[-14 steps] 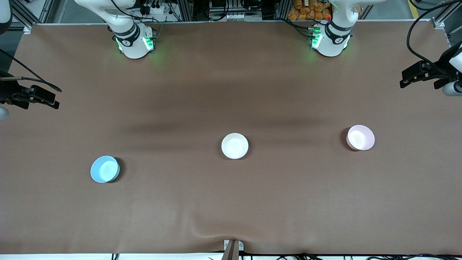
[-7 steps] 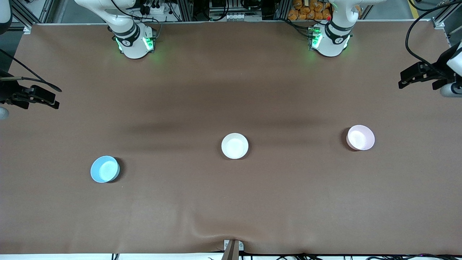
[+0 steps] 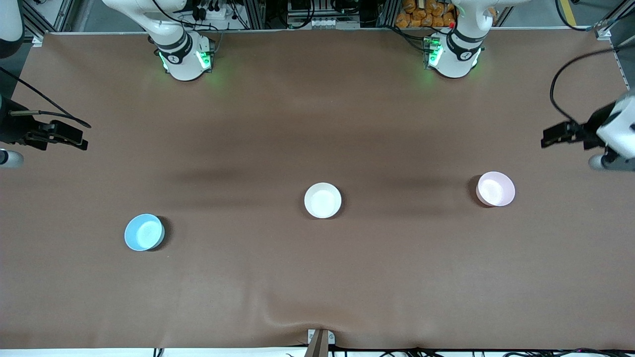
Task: Stack pink and blue bowls on white bowl
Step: 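Move the left gripper down to the pink bowl and grasp its rim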
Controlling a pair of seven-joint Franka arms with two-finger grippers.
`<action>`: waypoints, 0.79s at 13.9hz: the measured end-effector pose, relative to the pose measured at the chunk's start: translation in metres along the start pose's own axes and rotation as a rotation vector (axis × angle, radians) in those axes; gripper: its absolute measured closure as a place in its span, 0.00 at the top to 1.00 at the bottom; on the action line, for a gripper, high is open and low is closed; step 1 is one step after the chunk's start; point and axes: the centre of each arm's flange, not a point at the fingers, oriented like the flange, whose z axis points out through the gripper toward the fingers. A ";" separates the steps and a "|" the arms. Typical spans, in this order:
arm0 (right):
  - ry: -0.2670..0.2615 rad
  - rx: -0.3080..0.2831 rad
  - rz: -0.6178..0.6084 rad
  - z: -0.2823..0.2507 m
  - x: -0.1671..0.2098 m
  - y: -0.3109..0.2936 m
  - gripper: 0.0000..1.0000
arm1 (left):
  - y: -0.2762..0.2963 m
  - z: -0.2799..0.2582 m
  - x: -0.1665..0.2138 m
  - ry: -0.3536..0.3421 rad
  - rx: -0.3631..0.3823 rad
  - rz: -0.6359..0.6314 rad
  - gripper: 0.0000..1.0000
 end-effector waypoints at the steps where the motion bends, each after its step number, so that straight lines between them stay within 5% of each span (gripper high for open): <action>1: -0.004 0.000 0.000 0.002 0.001 0.000 1.00 | -0.005 0.020 0.004 -0.003 -0.001 0.003 1.00; 11: -0.021 0.001 0.001 0.014 0.004 0.001 1.00 | -0.042 0.206 0.006 0.045 0.017 0.011 1.00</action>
